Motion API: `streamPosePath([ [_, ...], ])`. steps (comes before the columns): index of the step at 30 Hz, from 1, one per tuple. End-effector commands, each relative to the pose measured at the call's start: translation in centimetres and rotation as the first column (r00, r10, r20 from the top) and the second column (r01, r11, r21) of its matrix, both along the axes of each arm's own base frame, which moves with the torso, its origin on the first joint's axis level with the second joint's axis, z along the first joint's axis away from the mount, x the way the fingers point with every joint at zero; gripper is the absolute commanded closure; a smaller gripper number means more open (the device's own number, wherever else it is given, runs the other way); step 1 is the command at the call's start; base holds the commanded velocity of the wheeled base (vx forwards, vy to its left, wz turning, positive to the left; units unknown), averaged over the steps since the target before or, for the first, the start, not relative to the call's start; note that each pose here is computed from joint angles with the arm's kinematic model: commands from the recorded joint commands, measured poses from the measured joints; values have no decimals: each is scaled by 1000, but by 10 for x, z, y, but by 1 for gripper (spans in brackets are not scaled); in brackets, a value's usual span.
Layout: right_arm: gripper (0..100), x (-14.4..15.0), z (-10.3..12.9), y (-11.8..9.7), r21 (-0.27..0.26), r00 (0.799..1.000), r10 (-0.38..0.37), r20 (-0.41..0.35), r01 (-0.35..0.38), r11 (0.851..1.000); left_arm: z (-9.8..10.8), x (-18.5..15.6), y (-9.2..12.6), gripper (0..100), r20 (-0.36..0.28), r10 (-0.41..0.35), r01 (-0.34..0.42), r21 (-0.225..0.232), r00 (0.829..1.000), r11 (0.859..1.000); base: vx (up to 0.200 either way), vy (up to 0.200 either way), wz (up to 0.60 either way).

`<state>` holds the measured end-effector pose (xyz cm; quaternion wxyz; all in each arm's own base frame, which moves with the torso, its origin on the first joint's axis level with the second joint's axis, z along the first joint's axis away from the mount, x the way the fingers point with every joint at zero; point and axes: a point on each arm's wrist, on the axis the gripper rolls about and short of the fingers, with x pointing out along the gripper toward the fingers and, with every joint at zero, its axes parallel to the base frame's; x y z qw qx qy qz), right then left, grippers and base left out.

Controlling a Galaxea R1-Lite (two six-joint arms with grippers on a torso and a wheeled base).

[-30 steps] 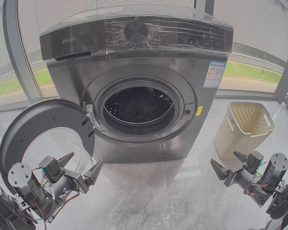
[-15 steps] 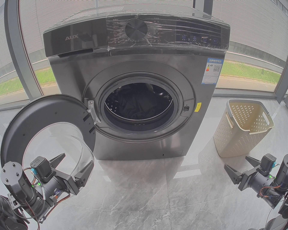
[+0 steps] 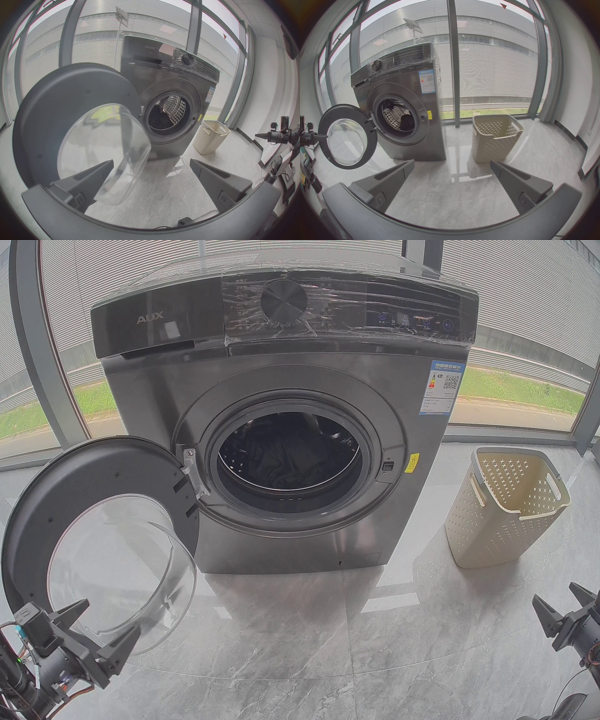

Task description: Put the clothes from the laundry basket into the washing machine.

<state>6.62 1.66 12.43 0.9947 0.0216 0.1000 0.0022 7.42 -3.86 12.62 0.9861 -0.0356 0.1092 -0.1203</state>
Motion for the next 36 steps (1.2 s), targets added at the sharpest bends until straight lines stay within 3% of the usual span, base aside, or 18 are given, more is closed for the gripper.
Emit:
streamPosePath([
  [1,0,-53,-13,-21,9,979,-139,150,140,990,-10,-48,33,0,94,123,-112,-111,988,987,0,0,0],
  [6,0,-76,-36,-23,-4,973,-177,145,180,984,-18,-61,41,0,107,222,-208,-128,969,970,0,0,0],
  [11,0,-92,-42,-18,-10,980,-73,187,76,997,-29,-72,43,0,101,281,-272,-88,955,958,0,0,0],
  [13,0,-92,-42,-17,-24,981,-11,196,16,1000,-38,-80,44,0,101,281,-277,-50,954,959,0,0,0],
  [18,0,-90,-49,-17,-37,985,-16,169,23,999,-42,-88,43,0,147,292,-288,-47,945,956,0,0,0],
  [20,0,-90,-48,-17,-38,985,-18,170,25,999,-43,-91,41,0,179,349,-352,-14,920,936,0,0,0],
  [22,0,-90,-48,-17,-38,985,-18,172,25,999,-43,-92,40,0,211,369,-380,15,905,925,0,0,0],
  [30,0,-90,-49,-17,-41,985,-9,174,17,999,-45,-98,41,0,241,313,-329,31,919,944,0,0,0],
  [31,0,-90,-49,-17,-38,985,-9,174,15,999,-46,-98,40,0,241,301,-313,12,923,950,0,0,0],
  [33,0,-90,-49,-17,-41,985,-8,175,15,999,-50,-97,38,0,222,224,-235,22,949,972,0,0,0],
  [36,0,-90,-49,-17,-41,985,-8,174,15,999,-50,-97,38,0,226,198,-214,47,954,976,0,0,0],
])
